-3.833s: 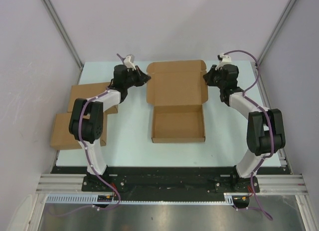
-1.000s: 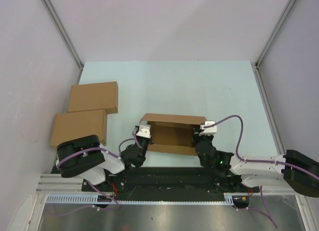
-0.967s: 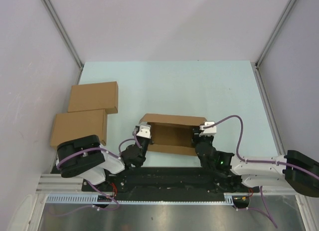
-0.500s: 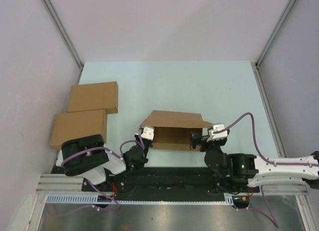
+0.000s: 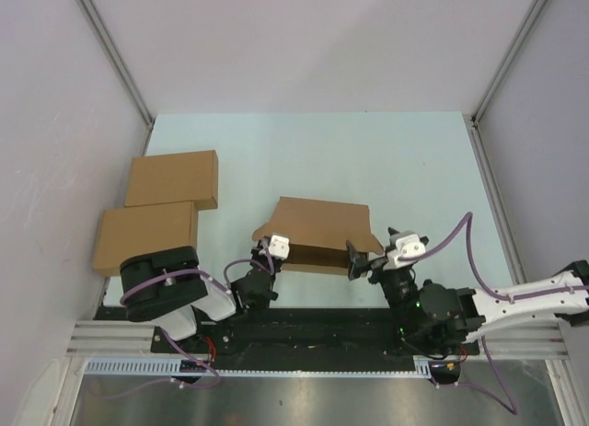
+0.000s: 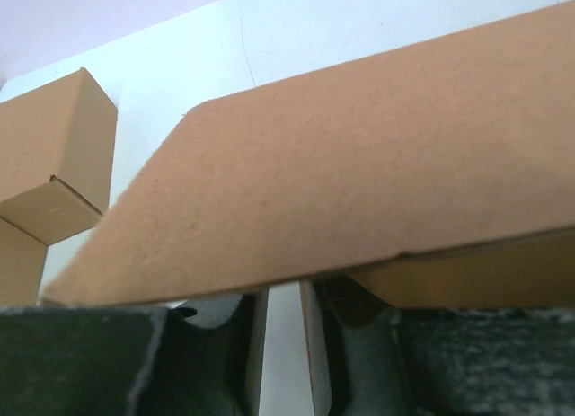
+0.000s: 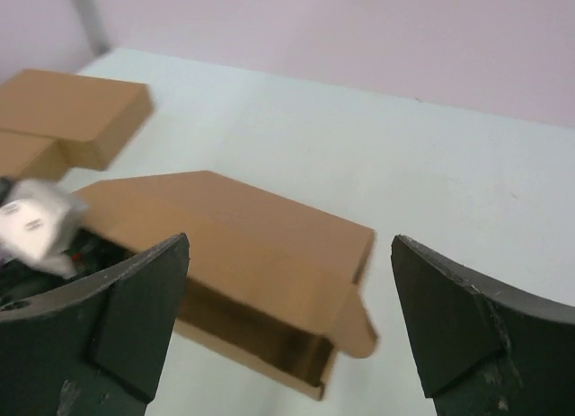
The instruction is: Fold the paper box
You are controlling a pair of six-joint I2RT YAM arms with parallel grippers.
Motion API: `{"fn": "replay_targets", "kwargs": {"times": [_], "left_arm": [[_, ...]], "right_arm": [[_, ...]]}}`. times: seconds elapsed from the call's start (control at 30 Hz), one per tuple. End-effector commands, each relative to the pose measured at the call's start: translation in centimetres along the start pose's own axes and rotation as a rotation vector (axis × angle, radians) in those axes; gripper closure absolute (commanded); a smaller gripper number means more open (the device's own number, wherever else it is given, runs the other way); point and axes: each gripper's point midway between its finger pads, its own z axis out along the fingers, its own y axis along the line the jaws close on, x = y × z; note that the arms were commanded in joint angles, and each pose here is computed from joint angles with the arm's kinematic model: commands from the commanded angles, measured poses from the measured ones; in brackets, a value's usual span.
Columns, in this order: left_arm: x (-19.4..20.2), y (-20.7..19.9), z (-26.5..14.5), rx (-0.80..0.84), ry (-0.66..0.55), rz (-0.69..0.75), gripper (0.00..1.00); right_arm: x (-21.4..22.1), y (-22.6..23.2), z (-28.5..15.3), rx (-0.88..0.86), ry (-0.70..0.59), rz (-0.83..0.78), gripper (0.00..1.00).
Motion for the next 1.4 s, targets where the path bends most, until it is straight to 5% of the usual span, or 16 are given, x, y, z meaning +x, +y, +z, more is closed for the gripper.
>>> {"fn": "replay_targets", "kwargs": {"times": [0.0,0.3,0.73,0.97,1.1,1.2,1.37], "left_arm": [[-7.4,1.8,-0.6,-0.070,-0.210,-0.342,0.68],[-8.4,1.8,-3.1,-0.047,-0.209,-0.332,0.60],[-8.6,4.1,-9.4,-0.065,-0.040,-0.308,0.56],[-11.5,8.0,-9.9,-0.050,-0.047,-0.612,0.53],[-14.6,6.6,-8.9,0.039,-0.139,-0.672,0.37],[-10.9,4.6,-6.9,0.116,0.004,-0.754,0.37],[-8.9,3.7,-4.1,0.137,0.056,-0.752,0.35]], "right_arm": [[-1.9,-1.5,3.1,0.031,-0.016,0.104,0.02],[5.3,-1.5,9.9,0.013,0.180,0.119,0.21],[13.1,-0.6,10.1,-0.030,0.337,0.126,0.32],[15.8,-0.7,9.5,-0.028,0.396,0.124,0.33],[16.3,-1.0,9.0,-0.025,0.403,0.127,0.33],[17.1,-1.3,8.5,-0.018,0.426,0.120,0.32],[18.3,-1.8,7.8,-0.010,0.463,0.110,0.32]]}}
